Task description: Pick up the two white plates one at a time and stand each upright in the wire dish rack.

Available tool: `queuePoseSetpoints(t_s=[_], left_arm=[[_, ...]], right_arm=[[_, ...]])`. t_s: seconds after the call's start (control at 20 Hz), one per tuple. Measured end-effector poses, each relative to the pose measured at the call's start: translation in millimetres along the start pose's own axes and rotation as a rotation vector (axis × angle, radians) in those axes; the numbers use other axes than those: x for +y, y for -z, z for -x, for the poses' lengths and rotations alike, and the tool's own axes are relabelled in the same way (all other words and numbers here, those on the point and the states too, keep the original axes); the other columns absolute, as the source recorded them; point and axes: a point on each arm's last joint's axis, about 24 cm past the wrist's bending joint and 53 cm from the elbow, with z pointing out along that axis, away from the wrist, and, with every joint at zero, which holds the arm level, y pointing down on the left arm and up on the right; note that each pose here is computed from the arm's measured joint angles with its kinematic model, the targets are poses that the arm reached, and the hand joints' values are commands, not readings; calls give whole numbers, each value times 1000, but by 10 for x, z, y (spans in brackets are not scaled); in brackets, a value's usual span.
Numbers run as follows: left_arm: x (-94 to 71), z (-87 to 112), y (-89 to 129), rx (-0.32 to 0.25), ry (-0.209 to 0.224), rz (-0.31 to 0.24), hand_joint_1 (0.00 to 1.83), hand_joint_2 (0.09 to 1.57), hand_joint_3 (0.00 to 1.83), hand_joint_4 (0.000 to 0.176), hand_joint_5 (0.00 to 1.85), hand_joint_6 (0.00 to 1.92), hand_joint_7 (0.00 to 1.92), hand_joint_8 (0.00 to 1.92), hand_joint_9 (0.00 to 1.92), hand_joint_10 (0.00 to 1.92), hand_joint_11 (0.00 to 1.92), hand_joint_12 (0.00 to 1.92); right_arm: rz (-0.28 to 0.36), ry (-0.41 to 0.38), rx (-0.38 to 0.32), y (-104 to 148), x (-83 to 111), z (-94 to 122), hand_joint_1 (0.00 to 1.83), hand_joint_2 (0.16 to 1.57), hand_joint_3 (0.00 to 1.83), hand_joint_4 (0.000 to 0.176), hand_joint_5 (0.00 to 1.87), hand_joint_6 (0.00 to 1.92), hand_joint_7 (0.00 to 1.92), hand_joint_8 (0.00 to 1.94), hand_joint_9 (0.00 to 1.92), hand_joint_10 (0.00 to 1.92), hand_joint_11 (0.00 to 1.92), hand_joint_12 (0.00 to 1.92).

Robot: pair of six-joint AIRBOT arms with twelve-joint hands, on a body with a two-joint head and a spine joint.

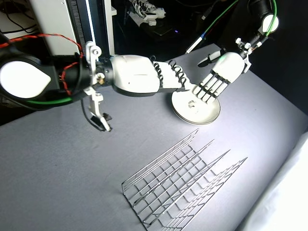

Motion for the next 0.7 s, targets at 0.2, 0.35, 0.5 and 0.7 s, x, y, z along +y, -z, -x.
queuePoseSetpoints(t_s=[0.2,0.35,0.5,0.7], left_arm=[[-60,4,-56,-14,10,-14,0,1050,1,0,3,0,5,0,0,0,0,0],[-213,56,-226,-28,10,-53,0,1027,0,0,1,0,4,2,0,0,2,1],[-360,135,-384,-45,6,-88,0,1045,0,0,0,0,0,0,0,0,0,0],[-414,224,-480,-57,-18,-98,0,1031,0,0,0,0,0,0,0,0,0,0]], right_arm=[[-49,-6,26,55,-154,-79,1211,992,0,0,0,0,0,0,0,0,21,21],[-59,-7,29,74,-195,-91,1247,1006,1,0,0,0,0,0,0,0,6,149],[-58,-6,30,79,-197,-97,1293,1023,4,0,0,0,0,0,0,0,0,125],[-68,-9,34,71,-226,-114,1262,1038,2,0,0,0,0,0,0,0,0,106]])
